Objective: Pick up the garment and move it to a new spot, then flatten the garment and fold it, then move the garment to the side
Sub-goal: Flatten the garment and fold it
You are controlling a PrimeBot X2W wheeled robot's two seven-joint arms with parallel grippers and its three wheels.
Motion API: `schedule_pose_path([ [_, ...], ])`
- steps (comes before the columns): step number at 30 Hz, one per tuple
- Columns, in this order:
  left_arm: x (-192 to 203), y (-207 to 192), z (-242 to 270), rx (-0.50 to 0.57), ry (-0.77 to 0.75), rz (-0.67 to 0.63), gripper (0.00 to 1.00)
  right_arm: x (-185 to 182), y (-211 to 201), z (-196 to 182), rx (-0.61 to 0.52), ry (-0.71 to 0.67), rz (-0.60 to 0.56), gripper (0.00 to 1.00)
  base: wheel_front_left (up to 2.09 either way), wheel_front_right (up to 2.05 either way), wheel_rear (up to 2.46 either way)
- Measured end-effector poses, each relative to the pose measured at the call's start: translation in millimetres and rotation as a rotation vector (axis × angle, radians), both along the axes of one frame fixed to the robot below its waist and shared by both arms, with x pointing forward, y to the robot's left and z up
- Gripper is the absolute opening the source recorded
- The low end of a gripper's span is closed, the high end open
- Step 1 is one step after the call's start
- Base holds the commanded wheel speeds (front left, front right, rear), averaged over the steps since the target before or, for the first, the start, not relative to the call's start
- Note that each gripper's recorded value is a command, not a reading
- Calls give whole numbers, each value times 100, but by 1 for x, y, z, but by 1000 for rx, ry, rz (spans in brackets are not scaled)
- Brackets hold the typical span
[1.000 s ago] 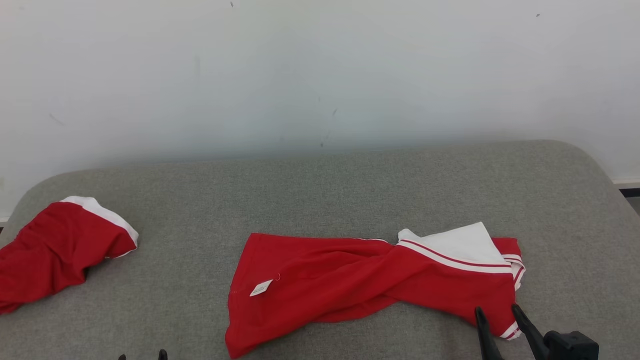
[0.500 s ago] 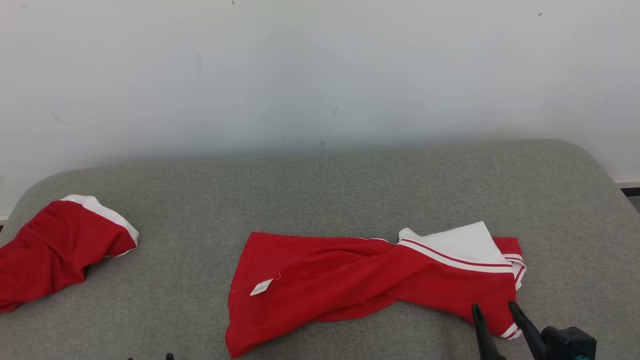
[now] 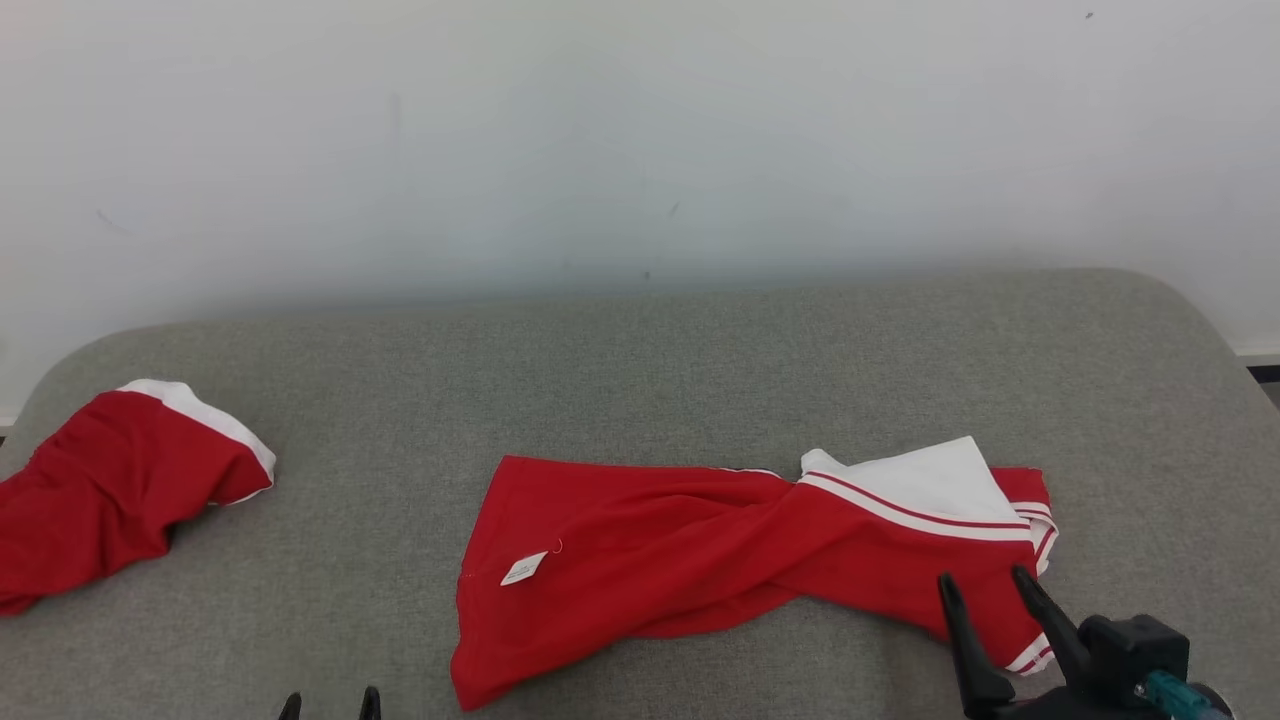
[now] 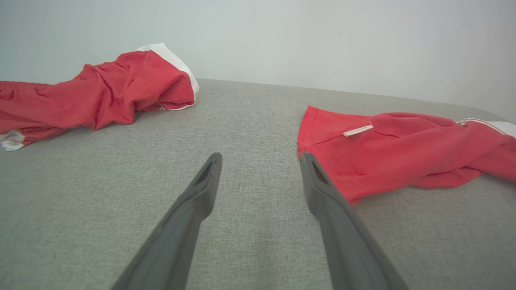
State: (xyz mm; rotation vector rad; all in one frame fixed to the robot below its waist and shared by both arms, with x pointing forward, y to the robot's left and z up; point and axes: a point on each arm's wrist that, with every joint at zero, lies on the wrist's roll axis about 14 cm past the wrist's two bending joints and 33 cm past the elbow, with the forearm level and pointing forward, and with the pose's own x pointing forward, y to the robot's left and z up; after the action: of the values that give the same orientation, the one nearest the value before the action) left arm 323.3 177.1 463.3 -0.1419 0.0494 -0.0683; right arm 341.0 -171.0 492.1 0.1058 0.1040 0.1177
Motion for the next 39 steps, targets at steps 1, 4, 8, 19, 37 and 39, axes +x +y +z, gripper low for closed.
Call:
schedule_pose_path([
  [1, 4, -3, -1, 1, 4, -14, 100, 4, 0, 3, -12, -2, 11, 100, 0, 0, 0],
  [4, 23, -15, 3, -6, 18, -68, 100, 19, -7, 14, -52, -7, 28, 100, 0, 0, 0],
  [8, 50, -33, 7, -9, 79, -144, 100, 42, -17, 17, -93, 65, 45, 100, 0, 0, 0],
  [19, 103, -61, -24, 47, 367, -260, 100, 107, -18, 23, -169, 166, 91, 100, 0, 0, 0],
  [37, 109, -68, -86, 173, 669, -334, 0, 141, -32, -7, -215, 246, 92, 100, 0, 0, 0],
  [39, 109, -67, -88, 187, 677, -342, 0, 143, -36, -12, -225, 273, 86, 100, 0, 0, 0],
])
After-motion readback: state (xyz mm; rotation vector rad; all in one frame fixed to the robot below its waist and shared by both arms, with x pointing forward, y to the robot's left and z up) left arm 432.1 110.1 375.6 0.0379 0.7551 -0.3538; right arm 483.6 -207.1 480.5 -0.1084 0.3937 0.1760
